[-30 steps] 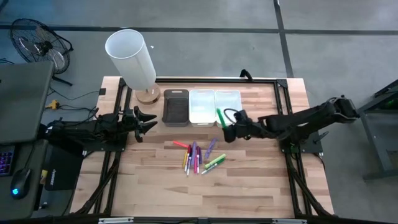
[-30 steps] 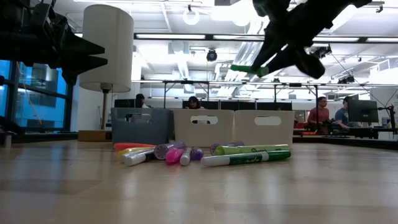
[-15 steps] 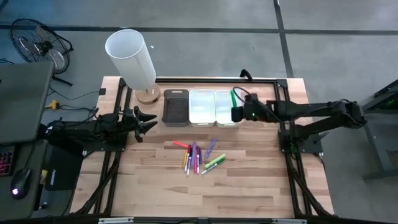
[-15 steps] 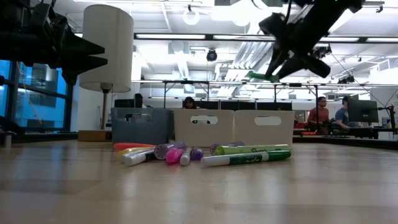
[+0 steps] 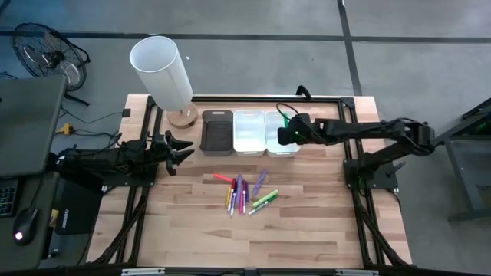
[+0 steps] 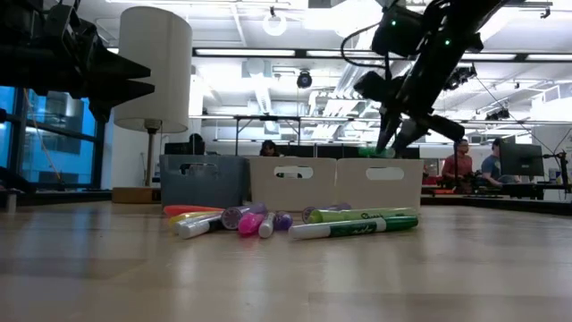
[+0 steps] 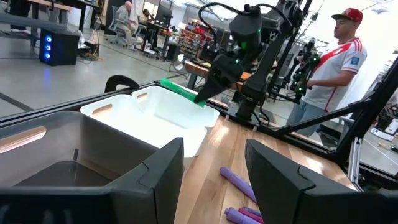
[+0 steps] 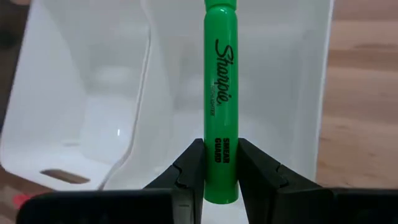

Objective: Pick & Place Markers
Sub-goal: Put the green highlighter pen into the right white bin, then put the green marker pen into the left white bin

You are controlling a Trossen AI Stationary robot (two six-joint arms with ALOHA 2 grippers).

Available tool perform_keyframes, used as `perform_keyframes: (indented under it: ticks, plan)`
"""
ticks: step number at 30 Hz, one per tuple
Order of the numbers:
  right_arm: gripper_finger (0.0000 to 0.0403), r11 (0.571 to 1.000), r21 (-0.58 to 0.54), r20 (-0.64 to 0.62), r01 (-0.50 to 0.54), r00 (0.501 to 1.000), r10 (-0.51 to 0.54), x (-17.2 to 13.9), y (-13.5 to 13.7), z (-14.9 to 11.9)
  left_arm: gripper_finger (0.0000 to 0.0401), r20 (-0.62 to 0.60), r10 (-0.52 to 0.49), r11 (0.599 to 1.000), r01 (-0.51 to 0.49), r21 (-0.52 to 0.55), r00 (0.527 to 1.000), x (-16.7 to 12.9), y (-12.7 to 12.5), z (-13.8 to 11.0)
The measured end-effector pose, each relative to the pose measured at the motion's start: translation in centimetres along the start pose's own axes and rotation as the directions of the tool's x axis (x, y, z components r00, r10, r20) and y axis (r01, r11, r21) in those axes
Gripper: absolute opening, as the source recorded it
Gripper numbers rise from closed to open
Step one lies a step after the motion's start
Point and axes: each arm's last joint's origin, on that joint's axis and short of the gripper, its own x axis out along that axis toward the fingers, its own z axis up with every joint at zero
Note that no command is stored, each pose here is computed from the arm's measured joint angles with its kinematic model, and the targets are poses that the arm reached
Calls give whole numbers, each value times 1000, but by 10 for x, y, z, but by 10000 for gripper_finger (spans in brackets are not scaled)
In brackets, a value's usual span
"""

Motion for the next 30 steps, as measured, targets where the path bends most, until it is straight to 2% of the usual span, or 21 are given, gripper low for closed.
perform_keyframes:
  ticks: [11, 21, 30]
  plan:
    - [72, 999, -16, -71, 37, 997, -38, 14, -2, -6, 170, 0, 0, 1000, 0, 0, 1000, 0, 0, 0]
    - [136, 997, -27, -87, 69, 994, -71, 13, -5, -6, 170, 0, 0, 1000, 0, 0, 1000, 0, 0, 0]
    - [157, 992, -122, -102, 32, 994, -45, 9, -4, -6, 170, 0, 0, 1000, 0, 0, 1000, 0, 0, 0]
